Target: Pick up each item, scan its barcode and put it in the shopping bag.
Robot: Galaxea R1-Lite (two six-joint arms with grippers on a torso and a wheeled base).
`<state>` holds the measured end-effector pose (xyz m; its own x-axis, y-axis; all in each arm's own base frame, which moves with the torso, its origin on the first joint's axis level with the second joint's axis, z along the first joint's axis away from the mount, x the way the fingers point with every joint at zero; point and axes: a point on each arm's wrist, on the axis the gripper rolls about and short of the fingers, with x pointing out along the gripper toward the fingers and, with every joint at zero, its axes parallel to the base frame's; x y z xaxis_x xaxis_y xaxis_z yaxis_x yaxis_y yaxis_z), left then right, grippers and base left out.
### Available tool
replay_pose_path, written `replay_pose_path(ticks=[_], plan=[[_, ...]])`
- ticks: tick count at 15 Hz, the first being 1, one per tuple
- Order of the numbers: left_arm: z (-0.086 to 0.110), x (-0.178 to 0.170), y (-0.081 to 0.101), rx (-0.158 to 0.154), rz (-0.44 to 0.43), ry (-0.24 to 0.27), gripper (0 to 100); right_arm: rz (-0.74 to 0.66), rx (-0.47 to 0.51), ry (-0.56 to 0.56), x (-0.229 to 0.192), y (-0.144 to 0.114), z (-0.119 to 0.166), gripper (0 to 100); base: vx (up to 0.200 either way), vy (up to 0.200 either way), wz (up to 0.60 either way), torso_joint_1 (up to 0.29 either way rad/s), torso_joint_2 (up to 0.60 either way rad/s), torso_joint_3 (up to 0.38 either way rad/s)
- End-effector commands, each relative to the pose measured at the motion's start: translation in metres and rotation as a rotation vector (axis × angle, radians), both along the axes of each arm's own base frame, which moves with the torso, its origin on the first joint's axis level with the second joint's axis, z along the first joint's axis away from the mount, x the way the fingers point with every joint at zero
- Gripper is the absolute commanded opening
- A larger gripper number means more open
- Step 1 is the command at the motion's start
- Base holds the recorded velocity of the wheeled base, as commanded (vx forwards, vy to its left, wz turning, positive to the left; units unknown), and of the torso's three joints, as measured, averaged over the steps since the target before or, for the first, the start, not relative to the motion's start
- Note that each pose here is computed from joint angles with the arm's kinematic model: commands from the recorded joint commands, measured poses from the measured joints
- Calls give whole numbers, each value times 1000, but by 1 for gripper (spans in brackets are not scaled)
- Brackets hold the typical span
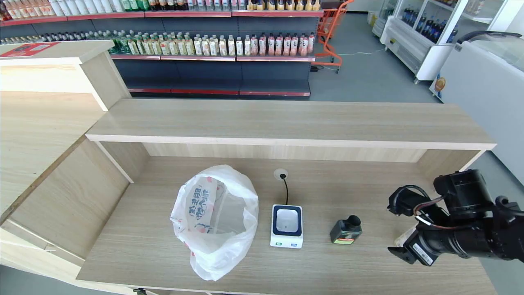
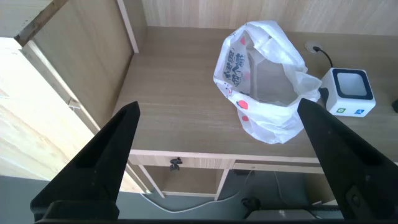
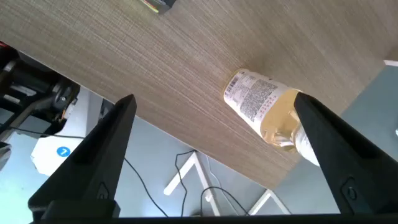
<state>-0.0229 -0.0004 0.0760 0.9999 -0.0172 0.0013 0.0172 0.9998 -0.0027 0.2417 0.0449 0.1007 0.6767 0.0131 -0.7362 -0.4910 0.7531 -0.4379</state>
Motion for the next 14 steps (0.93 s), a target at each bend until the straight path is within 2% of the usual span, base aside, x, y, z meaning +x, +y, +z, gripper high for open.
replay_pose_path(ticks=[1,4,8,11,14], plan=[[0,0,0,0,-1,0,100,42,34,84,26,5,-41,100,0,0,0,0,0,0],[0,0,0,0,0,0,100,129,109,129,39,15,-57,100,0,0,0,0,0,0],[0,0,0,0,0,0,100,164,150,64,64,22,-69,100,0,0,0,0,0,0],[0,0,0,0,0,0,100,214,203,84,67,25,-74,100,0,0,0,0,0,0],[0,0,0,0,-1,-2,100,232,212,65,73,29,-80,100,0,0,0,0,0,0]])
